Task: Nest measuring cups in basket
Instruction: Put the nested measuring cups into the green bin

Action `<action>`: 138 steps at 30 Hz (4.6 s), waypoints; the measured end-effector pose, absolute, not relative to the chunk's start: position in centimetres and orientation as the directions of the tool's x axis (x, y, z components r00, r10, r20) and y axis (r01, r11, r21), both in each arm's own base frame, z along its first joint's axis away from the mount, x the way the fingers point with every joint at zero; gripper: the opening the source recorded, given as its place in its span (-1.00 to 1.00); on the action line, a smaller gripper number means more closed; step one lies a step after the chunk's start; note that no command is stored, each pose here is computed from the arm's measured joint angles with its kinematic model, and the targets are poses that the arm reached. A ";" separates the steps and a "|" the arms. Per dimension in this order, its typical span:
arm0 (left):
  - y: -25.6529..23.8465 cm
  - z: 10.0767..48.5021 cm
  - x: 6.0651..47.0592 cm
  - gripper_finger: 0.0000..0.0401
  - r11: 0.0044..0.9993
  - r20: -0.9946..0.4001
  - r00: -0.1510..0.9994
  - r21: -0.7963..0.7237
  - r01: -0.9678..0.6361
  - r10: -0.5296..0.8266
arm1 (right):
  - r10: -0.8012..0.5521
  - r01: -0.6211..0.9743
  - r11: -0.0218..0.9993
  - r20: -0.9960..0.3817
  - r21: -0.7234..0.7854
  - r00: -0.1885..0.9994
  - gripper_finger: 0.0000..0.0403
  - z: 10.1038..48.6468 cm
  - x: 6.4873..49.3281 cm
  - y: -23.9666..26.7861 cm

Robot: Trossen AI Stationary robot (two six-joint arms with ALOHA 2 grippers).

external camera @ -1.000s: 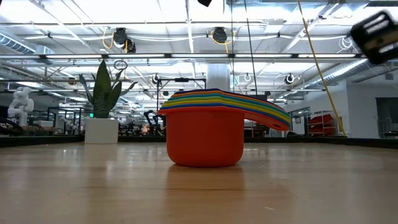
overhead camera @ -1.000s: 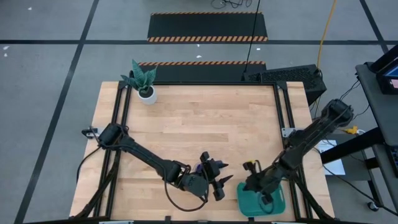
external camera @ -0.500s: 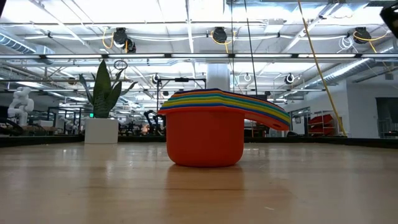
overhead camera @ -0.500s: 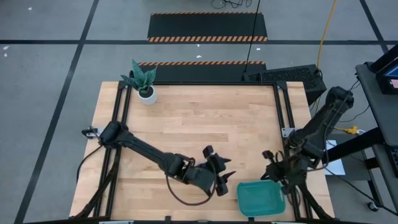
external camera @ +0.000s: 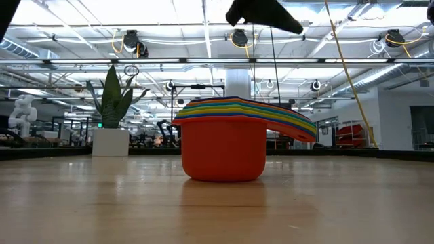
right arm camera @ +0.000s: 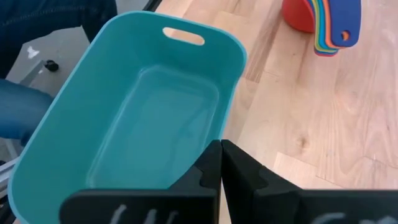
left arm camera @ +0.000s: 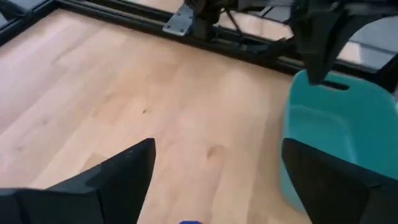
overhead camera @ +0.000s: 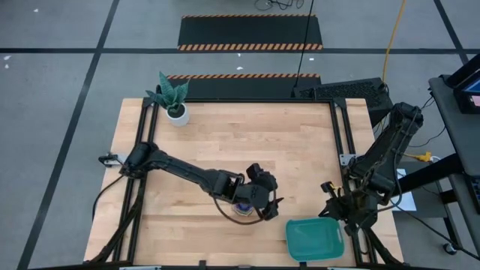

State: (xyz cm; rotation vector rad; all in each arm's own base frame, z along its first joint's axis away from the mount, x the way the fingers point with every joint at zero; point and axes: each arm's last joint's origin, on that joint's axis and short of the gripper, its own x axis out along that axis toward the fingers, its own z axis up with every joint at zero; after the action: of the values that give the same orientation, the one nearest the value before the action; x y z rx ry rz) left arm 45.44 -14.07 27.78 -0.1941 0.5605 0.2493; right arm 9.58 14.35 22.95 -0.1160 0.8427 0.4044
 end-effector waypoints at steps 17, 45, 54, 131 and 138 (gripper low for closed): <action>-15.4 20.7 46.4 0.97 0.956 -0.712 0.684 -0.063 -0.287 0.159 | 0.300 -0.392 0.918 -0.747 0.058 0.594 -0.99 22.9 9.6 14.3; -15.7 19.3 45.4 0.99 0.941 -0.836 0.549 -0.175 -0.291 0.015 | 0.339 -0.372 0.919 -0.742 0.129 0.578 -0.99 23.0 9.6 14.6; -18.2 19.4 44.6 0.99 0.962 -0.824 0.566 -0.172 -0.213 -0.022 | 0.342 -0.371 0.919 -0.739 0.134 0.580 -0.99 23.1 9.6 14.6; -17.8 16.9 45.6 0.23 0.997 -0.822 0.566 0.072 0.002 0.058 | 0.372 -0.413 0.902 -0.711 0.125 0.597 -0.99 23.3 9.8 14.9; -18.6 16.9 45.3 0.40 0.998 -0.826 0.562 0.052 0.019 0.032 | 0.372 -0.413 0.902 -0.711 0.125 0.597 -0.99 23.3 9.8 14.9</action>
State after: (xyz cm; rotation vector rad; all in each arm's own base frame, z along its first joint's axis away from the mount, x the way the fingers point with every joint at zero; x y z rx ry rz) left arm 45.25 -18.63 16.88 0.0569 0.9739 0.0077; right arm 9.77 14.89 23.35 -0.0547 0.8126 0.4557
